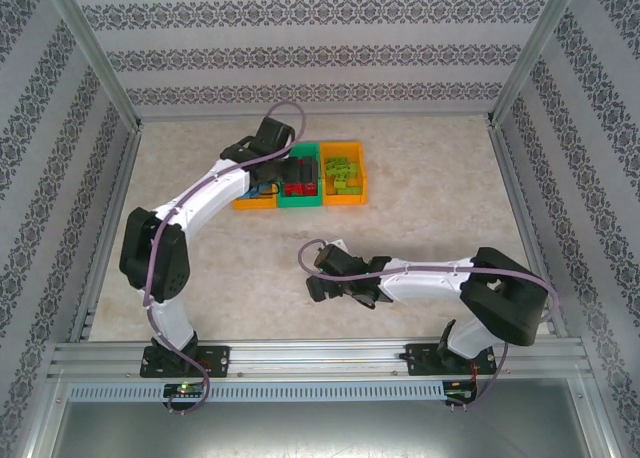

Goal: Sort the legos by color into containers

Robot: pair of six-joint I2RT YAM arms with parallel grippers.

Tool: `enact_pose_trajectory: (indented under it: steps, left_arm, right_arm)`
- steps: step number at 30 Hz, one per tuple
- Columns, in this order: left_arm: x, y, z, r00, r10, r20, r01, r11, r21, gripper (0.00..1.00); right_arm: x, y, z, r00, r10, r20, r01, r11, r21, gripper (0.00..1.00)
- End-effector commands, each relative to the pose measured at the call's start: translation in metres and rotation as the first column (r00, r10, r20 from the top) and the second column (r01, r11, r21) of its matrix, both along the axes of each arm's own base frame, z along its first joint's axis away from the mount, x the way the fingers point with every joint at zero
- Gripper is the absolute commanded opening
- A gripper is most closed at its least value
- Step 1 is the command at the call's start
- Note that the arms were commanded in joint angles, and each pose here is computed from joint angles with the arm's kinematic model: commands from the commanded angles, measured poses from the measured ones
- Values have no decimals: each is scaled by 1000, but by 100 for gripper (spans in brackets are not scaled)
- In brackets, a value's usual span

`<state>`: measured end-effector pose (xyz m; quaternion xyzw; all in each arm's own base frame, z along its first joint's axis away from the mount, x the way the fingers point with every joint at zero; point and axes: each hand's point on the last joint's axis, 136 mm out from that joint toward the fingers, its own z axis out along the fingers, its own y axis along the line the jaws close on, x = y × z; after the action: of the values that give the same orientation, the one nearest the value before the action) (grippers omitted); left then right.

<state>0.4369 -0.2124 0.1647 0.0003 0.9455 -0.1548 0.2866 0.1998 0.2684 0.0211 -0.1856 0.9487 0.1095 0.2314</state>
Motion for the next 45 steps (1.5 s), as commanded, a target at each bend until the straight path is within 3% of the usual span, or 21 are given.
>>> enact_pose_trajectory:
  steps: [1, 5, 12, 15, 23, 34, 40, 45]
  left_arm:
    - [-4, 13, 3, 999, 45, 23, -45, 998, -34, 100]
    - [-14, 32, 3, 996, 85, 29, -83, 996, -45, 99]
    - [-31, 58, 11, 991, 125, 50, -122, 991, -57, 99]
    - [-38, 68, 12, 988, 142, 53, -139, 989, -57, 100]
    - [-60, 103, -3, 976, 218, 29, -217, 976, -25, 99]
    - [-100, 164, -35, 926, 376, -34, -376, 927, 10, 99]
    - [-124, 187, -54, 901, 430, -58, -428, 903, 47, 99]
    - [-135, 196, -62, 889, 453, -64, -449, 891, 65, 99]
  right_arm:
    - [3, 5, -4, 1000, 7, -11, -7, 999, -48, 95]
    - [1, 6, -20, 998, 0, -66, -8, 992, -126, 85]
    - [-1, -4, -34, 995, -53, -84, 36, 981, -189, 54]
    - [2, -3, -31, 996, -58, -71, 44, 982, -186, 49]
    - [21, 30, -4, 999, -21, -25, 18, 993, -116, 46]
    - [66, 106, 37, 997, 70, -13, -69, 994, 80, 46]
    - [99, 149, 67, 994, 106, -21, -98, 967, 235, 46]
    - [145, 166, 95, 998, 56, -23, -43, 926, 376, 45]
